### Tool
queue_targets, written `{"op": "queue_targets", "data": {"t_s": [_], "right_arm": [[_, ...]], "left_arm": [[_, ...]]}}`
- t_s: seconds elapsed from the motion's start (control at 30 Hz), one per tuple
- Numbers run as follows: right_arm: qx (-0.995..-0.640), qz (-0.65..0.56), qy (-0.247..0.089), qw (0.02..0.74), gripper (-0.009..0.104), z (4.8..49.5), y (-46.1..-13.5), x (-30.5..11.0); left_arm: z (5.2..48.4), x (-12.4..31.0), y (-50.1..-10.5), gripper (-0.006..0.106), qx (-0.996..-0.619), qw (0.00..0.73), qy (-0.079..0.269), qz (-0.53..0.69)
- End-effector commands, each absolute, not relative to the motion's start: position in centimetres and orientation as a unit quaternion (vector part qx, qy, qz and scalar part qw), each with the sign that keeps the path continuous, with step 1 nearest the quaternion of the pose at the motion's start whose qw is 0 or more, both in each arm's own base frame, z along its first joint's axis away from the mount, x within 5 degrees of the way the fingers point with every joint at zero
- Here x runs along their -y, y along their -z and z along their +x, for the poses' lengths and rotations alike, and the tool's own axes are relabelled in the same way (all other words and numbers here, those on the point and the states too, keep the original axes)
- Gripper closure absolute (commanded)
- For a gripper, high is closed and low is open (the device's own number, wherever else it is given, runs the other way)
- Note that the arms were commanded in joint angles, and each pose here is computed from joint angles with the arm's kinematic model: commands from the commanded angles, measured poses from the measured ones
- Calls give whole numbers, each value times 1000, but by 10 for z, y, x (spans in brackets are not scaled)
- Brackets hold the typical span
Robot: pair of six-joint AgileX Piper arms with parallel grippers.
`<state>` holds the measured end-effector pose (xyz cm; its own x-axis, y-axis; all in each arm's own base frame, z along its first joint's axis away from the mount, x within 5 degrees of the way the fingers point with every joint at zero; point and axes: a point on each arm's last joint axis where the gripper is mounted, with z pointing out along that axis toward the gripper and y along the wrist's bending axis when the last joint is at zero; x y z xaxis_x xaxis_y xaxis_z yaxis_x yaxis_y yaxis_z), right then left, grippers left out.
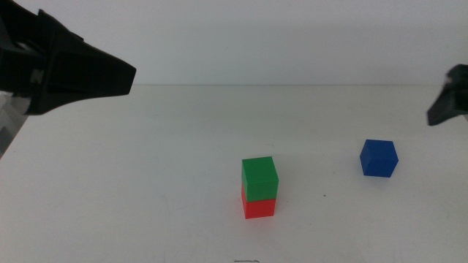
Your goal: Stack red cubes first, then green, then blue cubes in a specific spot.
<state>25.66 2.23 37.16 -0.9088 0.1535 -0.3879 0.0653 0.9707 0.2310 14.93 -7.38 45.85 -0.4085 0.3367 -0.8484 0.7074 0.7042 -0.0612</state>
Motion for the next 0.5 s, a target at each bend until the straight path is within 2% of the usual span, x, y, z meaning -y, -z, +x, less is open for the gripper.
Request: {"op": "queue_targets", "data": {"t_s": [0.0, 0.3, 0.47], "right_arm": [[-964, 55, -110, 237, 24, 273, -378, -23], [-982, 61, -78, 159, 22, 348, -323, -24], [-987, 49, -52, 146, 21, 378, -309, -30]], "left_arm": [[148, 75, -470, 9, -794, 472, 224, 310], [148, 75, -470, 9, -794, 472, 224, 310], [148, 75, -470, 9, -795, 472, 223, 310]]}}
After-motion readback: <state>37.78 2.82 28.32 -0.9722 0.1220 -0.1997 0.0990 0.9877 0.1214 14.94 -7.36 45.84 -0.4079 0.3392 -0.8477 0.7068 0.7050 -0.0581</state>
